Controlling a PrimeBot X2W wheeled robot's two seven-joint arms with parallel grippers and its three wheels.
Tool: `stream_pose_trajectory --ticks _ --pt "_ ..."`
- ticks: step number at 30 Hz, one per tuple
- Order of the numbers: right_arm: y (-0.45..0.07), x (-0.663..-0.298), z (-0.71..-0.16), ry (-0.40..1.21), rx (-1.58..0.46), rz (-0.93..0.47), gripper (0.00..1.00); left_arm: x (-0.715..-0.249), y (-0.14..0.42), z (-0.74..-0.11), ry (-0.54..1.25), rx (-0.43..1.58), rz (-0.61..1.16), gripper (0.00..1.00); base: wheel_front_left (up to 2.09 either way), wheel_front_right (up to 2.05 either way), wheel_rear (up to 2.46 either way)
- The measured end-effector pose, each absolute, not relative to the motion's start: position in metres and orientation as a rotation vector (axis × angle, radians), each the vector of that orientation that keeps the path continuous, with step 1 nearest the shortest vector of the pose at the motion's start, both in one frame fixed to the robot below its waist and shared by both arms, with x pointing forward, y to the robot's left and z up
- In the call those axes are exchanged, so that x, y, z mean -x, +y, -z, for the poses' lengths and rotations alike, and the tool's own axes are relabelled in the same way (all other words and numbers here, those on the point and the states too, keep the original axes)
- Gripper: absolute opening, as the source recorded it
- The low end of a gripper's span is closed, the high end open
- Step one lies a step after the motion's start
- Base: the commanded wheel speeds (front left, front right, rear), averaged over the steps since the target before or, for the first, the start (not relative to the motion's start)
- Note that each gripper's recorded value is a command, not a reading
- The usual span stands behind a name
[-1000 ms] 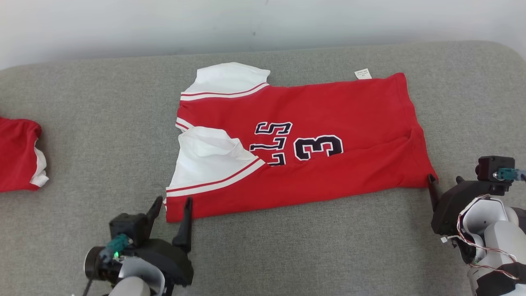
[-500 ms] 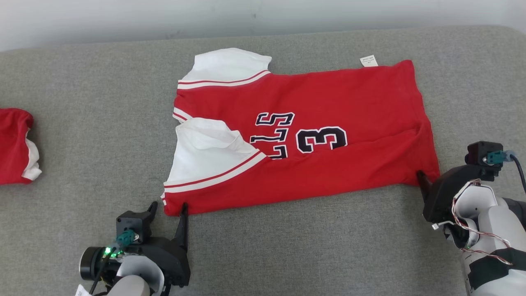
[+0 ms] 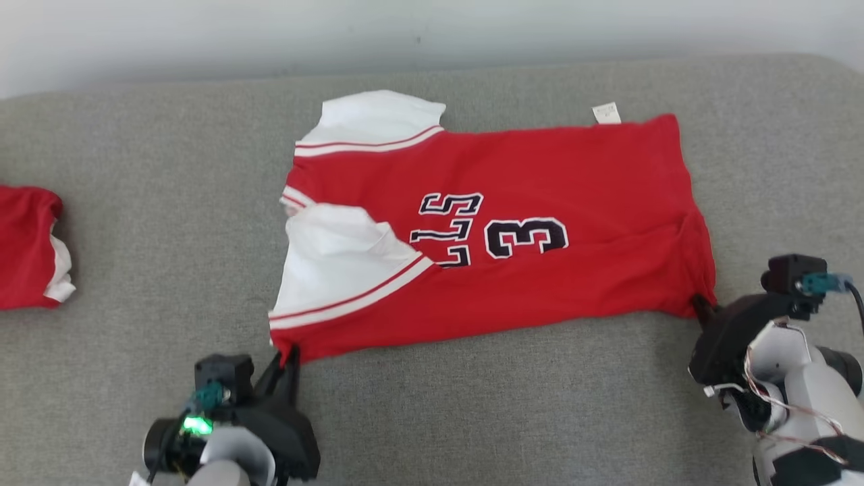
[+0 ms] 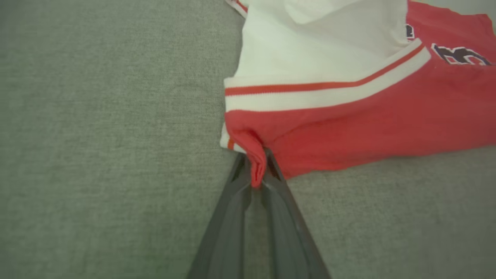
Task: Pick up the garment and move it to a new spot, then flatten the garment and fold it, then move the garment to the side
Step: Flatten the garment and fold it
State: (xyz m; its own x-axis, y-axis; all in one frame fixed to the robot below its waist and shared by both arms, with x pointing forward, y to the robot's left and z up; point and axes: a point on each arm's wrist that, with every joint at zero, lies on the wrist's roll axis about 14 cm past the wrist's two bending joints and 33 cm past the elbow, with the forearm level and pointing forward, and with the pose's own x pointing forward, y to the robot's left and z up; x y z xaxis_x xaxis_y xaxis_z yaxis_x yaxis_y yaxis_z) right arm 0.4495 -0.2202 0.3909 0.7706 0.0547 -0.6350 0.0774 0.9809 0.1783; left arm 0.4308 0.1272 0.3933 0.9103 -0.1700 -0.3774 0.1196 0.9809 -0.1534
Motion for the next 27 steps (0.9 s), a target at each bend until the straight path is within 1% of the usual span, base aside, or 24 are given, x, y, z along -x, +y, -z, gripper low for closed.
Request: stream_pose_trajectory --ticks 4,9,18,24,25,26,27 --pt "-0.223 -0.443 -0.407 0.616 -0.222 0.014 0.00 -0.417 0.131 -0.398 0.390 0.140 0.146 0.00 0.00 0.00 0.00" --pt "-0.230 -0.423 -0.416 0.583 -0.228 0.028 0.00 -0.397 0.134 -0.406 0.381 0.145 0.146 0.00 0.00 0.00 0.00" --pt "-0.232 -0.379 -0.410 0.618 -0.242 0.054 0.00 -0.355 0.135 -0.412 0.408 0.157 0.136 0.00 0.00 0.00 0.00" --pt "-0.229 -0.360 -0.401 0.655 -0.260 0.068 0.00 -0.336 0.136 -0.405 0.450 0.165 0.130 0.00 0.00 0.00 0.00" --pt "-0.228 -0.358 -0.400 0.661 -0.262 0.071 0.00 -0.335 0.136 -0.405 0.450 0.166 0.130 0.19 0.00 0.00 0.00" --pt "-0.228 -0.356 -0.398 0.671 -0.262 0.072 0.00 -0.333 0.136 -0.405 0.455 0.166 0.130 0.31 0.00 0.00 0.00" --pt "-0.228 -0.353 -0.396 0.681 -0.260 0.074 0.00 -0.331 0.136 -0.403 0.462 0.164 0.130 0.58 0.00 0.00 0.00"
